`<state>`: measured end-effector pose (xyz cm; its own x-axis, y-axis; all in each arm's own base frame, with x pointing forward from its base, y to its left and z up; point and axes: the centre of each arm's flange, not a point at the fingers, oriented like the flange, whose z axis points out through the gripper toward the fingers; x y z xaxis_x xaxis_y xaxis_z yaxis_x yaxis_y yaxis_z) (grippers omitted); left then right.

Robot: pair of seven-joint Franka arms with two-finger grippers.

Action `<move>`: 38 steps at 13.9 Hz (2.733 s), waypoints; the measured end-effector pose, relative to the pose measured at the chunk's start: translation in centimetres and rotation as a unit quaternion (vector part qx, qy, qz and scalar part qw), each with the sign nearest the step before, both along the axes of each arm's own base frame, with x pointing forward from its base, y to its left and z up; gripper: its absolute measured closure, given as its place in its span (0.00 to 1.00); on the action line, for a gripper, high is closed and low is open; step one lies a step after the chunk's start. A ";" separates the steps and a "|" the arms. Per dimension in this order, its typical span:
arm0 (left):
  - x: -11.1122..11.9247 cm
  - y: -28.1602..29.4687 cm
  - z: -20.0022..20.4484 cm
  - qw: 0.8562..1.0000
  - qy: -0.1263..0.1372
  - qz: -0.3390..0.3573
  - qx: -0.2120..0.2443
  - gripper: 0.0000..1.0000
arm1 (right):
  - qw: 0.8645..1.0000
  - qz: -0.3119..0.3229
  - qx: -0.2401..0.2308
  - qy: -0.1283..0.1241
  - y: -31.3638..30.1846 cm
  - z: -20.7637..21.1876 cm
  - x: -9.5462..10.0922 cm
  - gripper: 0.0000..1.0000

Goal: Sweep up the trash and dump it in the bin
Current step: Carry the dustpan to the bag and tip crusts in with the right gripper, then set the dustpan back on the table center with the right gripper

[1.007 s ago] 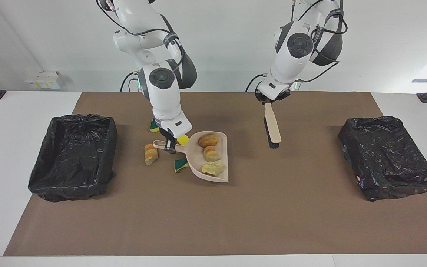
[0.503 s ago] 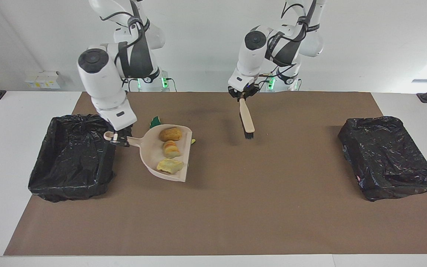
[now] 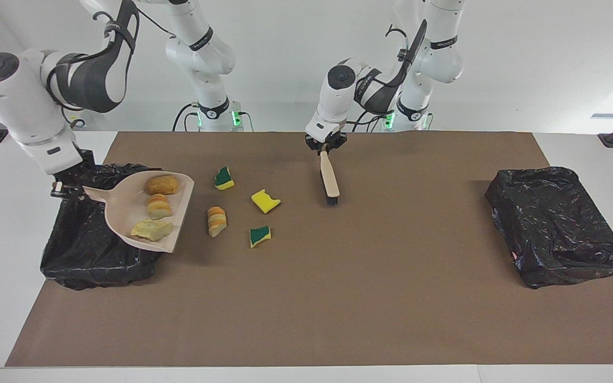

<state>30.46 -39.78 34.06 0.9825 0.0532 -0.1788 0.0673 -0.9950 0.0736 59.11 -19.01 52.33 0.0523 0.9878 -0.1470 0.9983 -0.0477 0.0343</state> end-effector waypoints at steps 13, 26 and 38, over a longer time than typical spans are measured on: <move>5.2 2.4 2.5 1.000 0.003 0.028 -0.010 0.00 | 0.952 0.030 -0.302 0.041 0.4 3.0 0.5 0.68; 21.1 25.7 8.0 0.995 -0.084 0.056 -0.013 0.00 | 0.986 -0.042 -0.159 0.040 2.6 4.5 -2.2 0.68; 20.9 36.2 25.1 0.996 -0.070 -0.046 -0.023 0.00 | 0.879 -0.477 -0.019 -0.005 23.6 3.0 -2.3 0.68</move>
<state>51.38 -3.61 59.13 0.9983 -0.0423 -0.0390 -0.0373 -0.9919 0.1212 56.84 4.58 55.32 0.8556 0.4878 -0.1732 0.5037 -0.8616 0.0618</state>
